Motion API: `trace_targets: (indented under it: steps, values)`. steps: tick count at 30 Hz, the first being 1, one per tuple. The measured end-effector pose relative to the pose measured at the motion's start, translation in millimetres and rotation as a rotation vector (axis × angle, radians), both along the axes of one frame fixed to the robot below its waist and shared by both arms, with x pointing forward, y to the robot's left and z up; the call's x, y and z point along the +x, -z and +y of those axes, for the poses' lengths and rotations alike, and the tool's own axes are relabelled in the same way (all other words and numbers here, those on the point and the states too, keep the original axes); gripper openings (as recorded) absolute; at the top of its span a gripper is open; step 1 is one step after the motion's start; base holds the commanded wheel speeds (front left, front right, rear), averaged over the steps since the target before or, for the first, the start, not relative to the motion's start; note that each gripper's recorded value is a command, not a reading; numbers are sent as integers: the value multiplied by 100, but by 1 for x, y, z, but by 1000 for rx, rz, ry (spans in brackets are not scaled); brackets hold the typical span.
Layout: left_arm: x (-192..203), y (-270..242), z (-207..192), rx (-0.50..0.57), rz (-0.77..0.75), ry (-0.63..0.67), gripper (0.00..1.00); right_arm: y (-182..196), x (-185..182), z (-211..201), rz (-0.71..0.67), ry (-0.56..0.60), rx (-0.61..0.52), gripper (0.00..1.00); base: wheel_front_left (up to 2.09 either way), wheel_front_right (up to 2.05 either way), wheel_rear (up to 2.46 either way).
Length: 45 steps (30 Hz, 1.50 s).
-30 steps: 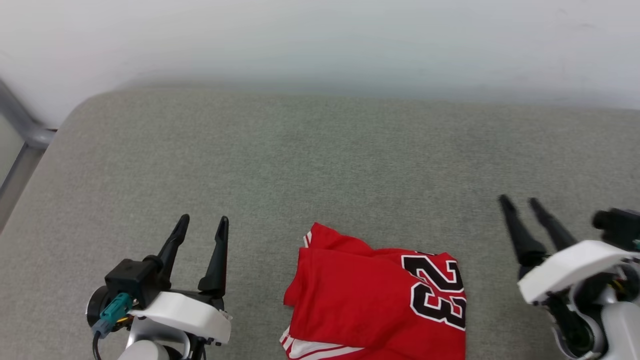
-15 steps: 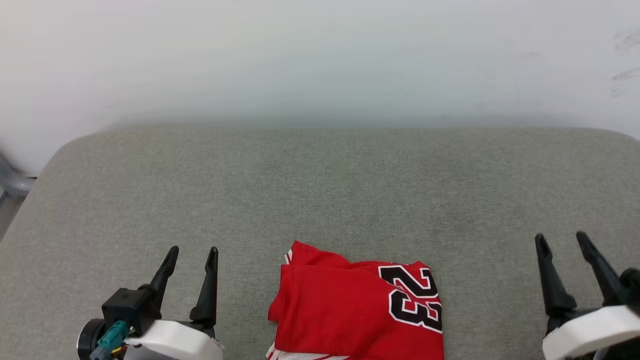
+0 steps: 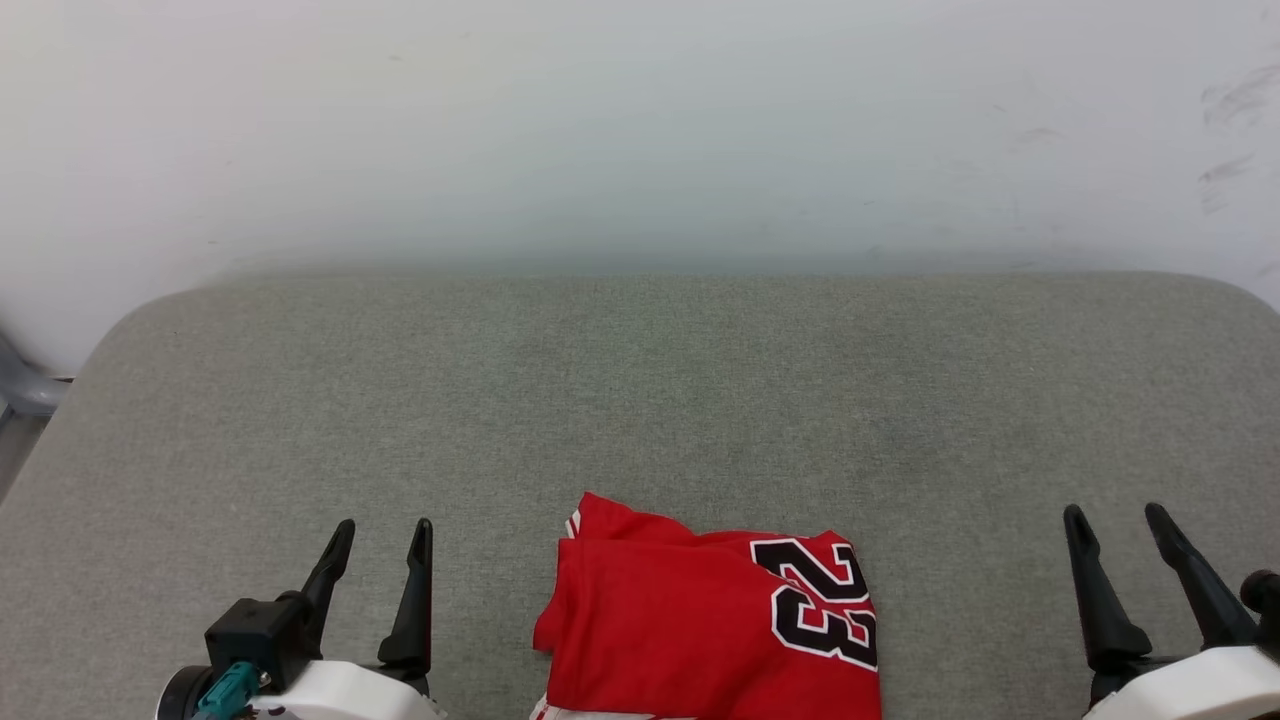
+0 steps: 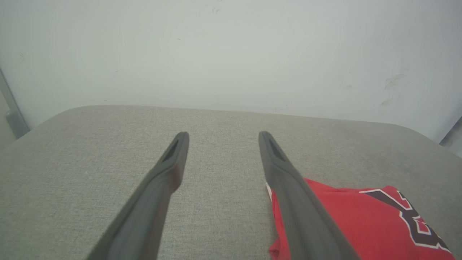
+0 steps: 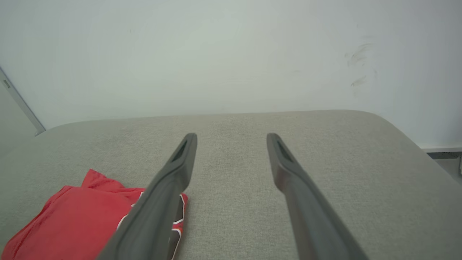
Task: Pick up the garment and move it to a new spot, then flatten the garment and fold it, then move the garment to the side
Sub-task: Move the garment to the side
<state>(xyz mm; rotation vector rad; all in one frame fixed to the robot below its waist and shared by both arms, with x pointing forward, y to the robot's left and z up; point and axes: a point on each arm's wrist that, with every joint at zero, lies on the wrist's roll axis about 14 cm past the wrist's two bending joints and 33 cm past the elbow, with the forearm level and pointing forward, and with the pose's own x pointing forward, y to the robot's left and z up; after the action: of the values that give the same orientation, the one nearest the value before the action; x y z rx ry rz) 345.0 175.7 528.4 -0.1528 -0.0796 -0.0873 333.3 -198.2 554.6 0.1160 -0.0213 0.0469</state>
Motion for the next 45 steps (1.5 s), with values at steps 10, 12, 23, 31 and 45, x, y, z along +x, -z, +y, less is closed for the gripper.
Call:
trace_targets:
  steps: [10, 12, 23, 31, 45]
  values:
    - [4, -5, 11, 1, -20, -29, 100, 55, 5, -23, 236, 46, 131, 100, 0, 0, 0]
    - [5, -6, 10, -2, -23, -27, 100, 73, 6, -25, 326, 34, 154, 100, 0, 0, 0]
    - [32, 3, 14, -9, -5, -40, 100, 148, 32, 64, 700, -242, 281, 100, 0, 0, 0]
    - [37, 22, 27, 3, 45, -71, 100, 194, 16, 116, 956, -394, 368, 100, 0, 0, 0]
    - [34, 13, 22, 31, 12, -47, 100, 165, 26, 103, 859, -406, 243, 0, 0, 0, 0]
